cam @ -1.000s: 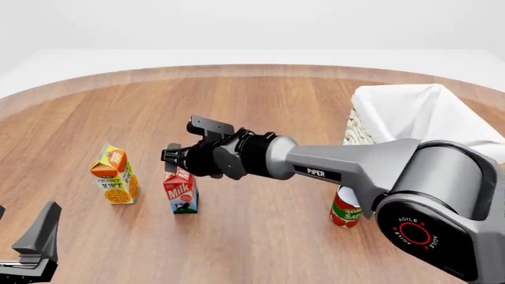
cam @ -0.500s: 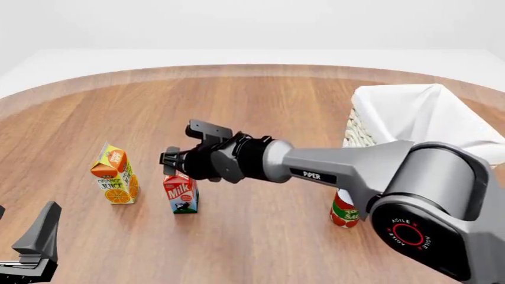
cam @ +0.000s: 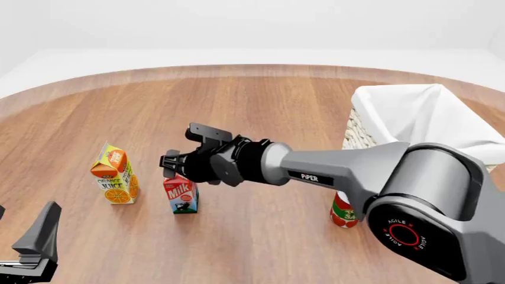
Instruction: Pick the milk and place it in the basket.
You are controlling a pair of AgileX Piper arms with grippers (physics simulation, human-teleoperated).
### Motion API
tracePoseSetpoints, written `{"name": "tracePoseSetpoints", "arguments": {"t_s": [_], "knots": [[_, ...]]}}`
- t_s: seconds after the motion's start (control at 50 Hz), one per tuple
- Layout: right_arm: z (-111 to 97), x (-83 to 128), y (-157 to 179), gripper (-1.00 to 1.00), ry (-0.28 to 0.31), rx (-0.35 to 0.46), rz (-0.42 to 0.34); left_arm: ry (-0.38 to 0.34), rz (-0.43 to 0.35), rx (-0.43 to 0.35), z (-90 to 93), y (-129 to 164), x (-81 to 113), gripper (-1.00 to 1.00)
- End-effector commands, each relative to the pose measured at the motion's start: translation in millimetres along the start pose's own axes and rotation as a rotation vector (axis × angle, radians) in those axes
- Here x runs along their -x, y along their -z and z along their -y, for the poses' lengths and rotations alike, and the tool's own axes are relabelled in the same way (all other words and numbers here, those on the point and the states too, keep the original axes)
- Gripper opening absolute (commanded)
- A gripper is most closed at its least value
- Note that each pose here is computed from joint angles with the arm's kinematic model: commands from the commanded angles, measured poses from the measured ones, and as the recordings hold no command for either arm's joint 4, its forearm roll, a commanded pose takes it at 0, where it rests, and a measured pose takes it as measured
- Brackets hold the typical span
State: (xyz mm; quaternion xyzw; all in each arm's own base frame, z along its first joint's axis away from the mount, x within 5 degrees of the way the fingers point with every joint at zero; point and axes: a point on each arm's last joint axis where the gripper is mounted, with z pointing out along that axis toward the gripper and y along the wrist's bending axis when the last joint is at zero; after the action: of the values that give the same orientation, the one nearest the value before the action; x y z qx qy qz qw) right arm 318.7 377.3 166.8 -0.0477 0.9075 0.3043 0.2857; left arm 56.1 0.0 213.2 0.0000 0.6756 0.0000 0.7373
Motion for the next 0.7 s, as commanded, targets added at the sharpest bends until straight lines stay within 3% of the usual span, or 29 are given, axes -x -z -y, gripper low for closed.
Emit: {"name": "tracePoseSetpoints", "arguments": {"t_s": [0.02,0.54,0.56,0.7], "knots": [[-1.1,-2.8,-3.9,1.0,-0.002,0.002,-0.004,0.0,0.0,0.0,0.0,0.0,0.0,1.0],[2.3,-1.7,-12.4,1.0,-0.014,-0.003,-0.002,0.0,0.0,0.0,0.0,0.0,0.0,1.0],[-0.3,1.1,-10.1,-1.0,0.001,0.006,0.007,0.0,0.0,0.0,0.0,0.0,0.0,1.0],[2.5,12.3,1.5,-1.0,0.006,0.023,0.047,0.0,0.0,0.0,0.0,0.0,0.0,1.0]]}}
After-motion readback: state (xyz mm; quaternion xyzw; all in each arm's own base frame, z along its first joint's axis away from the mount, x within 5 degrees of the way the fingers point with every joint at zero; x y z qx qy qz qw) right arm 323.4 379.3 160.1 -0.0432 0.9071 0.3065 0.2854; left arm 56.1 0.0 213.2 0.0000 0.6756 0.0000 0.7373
